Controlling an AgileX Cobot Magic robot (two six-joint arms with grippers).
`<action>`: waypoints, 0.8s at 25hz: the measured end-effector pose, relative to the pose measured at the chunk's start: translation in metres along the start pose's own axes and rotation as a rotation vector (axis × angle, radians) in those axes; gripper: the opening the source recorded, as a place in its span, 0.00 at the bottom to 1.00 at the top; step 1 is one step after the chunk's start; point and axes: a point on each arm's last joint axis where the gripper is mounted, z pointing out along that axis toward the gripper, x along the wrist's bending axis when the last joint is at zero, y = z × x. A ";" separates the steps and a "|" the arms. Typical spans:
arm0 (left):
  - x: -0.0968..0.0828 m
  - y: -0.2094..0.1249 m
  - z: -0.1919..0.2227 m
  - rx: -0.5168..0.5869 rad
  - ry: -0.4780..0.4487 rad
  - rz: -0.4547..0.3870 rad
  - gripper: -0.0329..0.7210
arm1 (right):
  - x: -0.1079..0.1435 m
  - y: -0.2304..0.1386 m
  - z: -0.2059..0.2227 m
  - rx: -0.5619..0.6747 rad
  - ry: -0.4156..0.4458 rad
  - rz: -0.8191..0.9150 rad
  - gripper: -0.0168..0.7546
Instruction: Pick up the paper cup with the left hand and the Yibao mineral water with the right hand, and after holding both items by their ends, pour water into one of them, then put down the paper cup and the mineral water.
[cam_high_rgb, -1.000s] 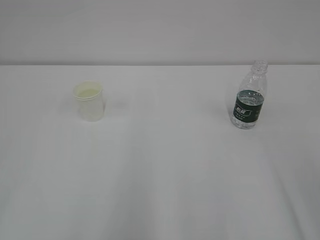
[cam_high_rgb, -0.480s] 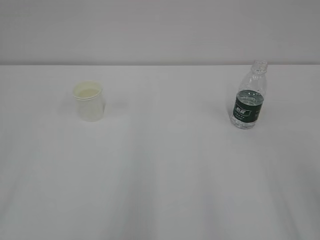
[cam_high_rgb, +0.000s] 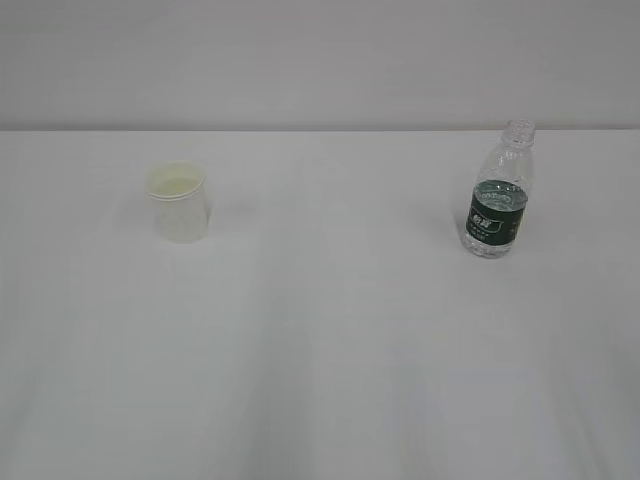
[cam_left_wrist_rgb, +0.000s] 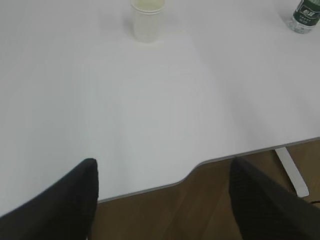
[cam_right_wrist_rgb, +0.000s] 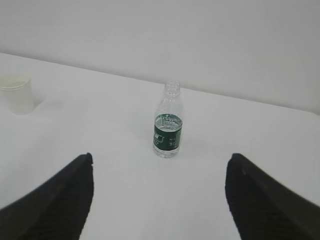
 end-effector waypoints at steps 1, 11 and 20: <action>0.000 -0.001 -0.002 -0.009 0.000 0.002 0.82 | 0.000 -0.001 -0.003 0.000 0.001 -0.001 0.83; -0.003 -0.010 -0.011 -0.053 -0.007 0.012 0.81 | 0.004 -0.015 -0.019 0.050 0.014 0.010 0.83; -0.003 -0.010 -0.011 -0.053 -0.008 0.013 0.79 | 0.006 -0.026 -0.020 0.165 0.032 0.033 0.83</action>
